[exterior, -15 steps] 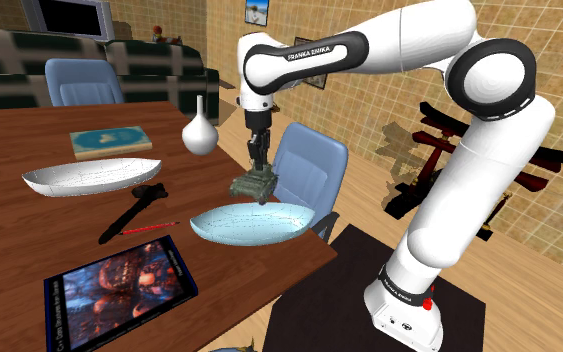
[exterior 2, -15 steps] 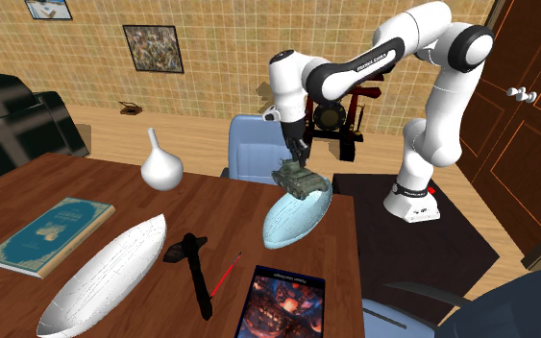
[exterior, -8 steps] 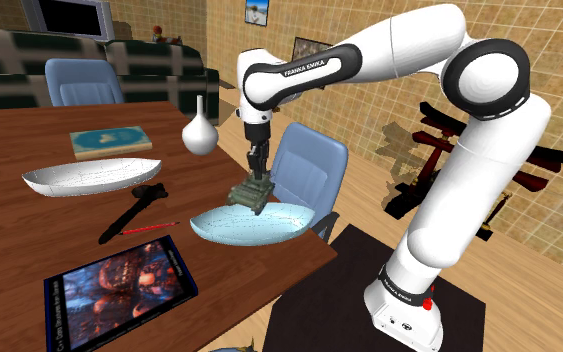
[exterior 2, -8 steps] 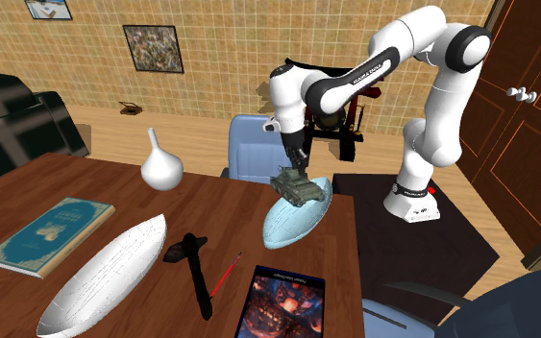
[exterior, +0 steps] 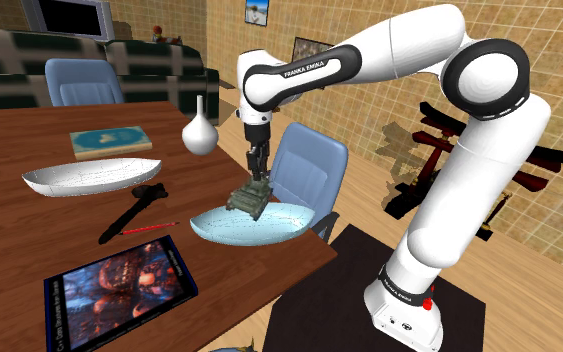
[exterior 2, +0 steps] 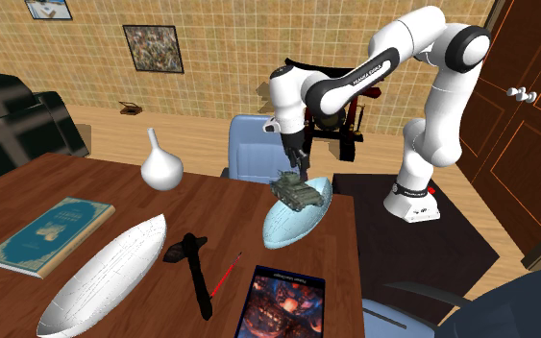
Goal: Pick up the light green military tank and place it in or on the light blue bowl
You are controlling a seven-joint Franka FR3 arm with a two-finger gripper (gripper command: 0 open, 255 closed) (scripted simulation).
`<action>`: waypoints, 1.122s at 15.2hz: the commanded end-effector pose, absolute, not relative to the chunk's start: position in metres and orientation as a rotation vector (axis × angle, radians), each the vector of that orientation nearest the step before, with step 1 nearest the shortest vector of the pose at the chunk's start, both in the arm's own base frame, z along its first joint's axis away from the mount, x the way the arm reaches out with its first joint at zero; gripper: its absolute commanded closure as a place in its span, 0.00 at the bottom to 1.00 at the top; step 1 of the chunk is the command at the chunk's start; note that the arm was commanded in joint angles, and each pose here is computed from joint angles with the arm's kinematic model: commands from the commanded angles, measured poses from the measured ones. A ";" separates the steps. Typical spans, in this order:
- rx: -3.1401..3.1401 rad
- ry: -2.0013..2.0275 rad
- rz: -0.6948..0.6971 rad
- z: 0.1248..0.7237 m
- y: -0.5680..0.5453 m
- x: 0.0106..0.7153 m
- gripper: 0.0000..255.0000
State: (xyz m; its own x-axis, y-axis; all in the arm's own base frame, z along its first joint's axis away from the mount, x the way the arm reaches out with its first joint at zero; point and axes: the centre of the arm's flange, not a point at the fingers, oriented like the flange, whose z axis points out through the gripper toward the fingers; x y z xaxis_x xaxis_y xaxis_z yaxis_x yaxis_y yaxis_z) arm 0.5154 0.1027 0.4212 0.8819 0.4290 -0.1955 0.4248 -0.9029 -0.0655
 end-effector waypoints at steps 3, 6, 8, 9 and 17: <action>-3.028 -0.687 0.320 0.422 0.103 0.516 0.00; -3.028 -0.687 0.320 0.434 0.103 0.518 0.00; -3.028 -0.687 0.320 0.460 0.104 0.524 0.00; -3.028 -0.687 0.320 0.470 0.104 0.526 0.00; -3.028 -0.687 0.320 0.470 0.104 0.526 0.00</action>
